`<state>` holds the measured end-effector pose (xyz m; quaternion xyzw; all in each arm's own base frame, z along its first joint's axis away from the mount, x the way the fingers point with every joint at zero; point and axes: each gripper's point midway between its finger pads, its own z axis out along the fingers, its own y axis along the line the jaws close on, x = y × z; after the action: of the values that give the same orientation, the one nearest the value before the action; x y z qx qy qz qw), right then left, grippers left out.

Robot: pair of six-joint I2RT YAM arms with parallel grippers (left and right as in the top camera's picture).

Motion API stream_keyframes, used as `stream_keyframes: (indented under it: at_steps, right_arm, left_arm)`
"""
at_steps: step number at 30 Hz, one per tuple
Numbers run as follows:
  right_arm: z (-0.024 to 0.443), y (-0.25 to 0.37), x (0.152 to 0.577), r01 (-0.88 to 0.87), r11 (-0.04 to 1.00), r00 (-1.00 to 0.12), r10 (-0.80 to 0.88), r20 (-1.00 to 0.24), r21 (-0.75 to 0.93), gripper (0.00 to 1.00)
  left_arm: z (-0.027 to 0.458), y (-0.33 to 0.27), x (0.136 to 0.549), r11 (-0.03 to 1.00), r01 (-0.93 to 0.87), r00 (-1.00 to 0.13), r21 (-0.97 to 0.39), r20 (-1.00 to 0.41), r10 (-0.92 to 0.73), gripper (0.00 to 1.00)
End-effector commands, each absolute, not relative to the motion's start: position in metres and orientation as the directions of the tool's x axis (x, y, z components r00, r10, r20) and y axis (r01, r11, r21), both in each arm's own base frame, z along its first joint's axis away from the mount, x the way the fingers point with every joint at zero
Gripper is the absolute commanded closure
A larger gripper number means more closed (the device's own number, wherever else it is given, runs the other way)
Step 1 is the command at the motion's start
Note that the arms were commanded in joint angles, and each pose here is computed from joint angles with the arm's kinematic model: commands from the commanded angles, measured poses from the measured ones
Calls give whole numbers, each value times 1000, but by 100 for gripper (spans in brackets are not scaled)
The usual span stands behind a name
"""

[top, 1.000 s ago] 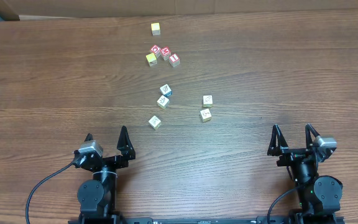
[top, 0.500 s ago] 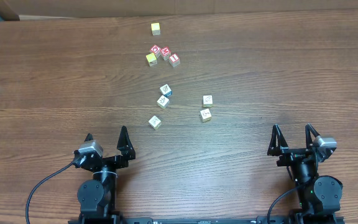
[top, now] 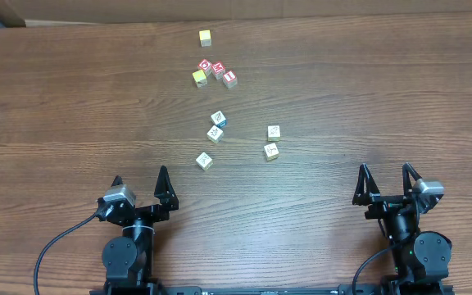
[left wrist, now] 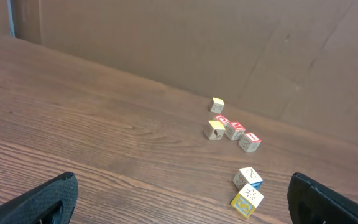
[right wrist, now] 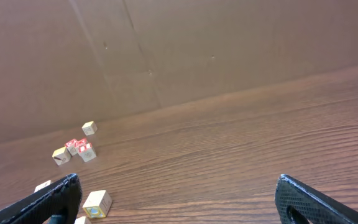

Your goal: Flip 5 blocks

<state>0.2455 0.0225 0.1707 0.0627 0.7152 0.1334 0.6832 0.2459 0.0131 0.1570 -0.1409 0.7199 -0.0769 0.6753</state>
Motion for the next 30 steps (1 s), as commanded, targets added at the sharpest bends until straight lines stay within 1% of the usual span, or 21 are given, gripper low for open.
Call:
stream_keyframes:
  at_steps: [1,8,14,30]
  right_arm:
    - [169,22,246,-91,957,-54,272,-961,276,0]
    - [169,22,246,-91,957,-54,272,-961,276,0]
    - [169,22,246,-91,957,-54,272,-961,276,0]
    - [169,22,246,-91,957,-54,272,-961,276,0]
  left_arm:
    - [158,13,246,954,-101,-42,-283,-957,-289,0]
    - [158,12,246,954,-96,-44,-284,-956,-289,0]
    - [156,0,246,957,-28,-69,-289,-954,-290,0]
    - [156,1,246,958,-35,-70,-284,-956,-286,0]
